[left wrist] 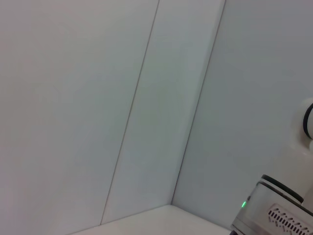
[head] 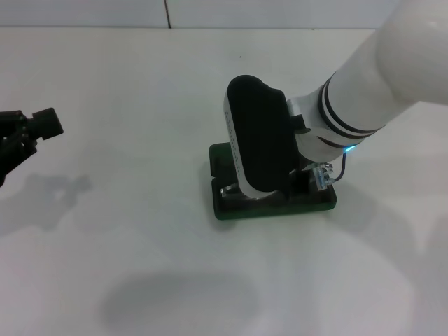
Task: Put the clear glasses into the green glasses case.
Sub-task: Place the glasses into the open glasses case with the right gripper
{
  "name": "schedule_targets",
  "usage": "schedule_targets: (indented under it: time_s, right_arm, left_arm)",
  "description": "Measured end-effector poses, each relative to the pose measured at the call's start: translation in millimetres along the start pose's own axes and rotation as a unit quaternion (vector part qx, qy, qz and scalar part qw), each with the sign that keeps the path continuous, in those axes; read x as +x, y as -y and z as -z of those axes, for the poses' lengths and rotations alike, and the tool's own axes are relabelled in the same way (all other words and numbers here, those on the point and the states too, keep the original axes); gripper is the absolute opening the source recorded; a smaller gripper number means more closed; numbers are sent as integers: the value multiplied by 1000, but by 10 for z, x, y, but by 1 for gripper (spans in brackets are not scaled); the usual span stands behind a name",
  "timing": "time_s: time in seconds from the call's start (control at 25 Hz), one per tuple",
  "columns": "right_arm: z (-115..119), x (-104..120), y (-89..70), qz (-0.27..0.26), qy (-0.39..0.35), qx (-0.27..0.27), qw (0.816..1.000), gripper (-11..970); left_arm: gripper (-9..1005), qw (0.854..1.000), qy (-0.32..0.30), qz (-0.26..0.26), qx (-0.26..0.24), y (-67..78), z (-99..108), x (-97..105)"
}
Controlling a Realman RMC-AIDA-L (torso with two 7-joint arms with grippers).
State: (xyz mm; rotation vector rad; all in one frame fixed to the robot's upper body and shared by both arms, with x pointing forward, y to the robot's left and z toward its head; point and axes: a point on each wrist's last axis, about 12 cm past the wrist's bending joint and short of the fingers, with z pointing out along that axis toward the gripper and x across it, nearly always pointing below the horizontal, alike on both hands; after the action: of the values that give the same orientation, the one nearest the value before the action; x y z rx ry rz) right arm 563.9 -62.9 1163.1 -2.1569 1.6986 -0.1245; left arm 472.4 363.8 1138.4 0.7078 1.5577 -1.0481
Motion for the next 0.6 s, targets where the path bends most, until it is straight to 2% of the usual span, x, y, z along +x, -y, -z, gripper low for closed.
schedule_targets:
  time_s: [0.6]
  right_arm:
    - [-25, 11, -24, 1, 1, 3, 1000, 78]
  left_arm:
    - [44, 1000, 1, 0, -1, 6, 3, 12]
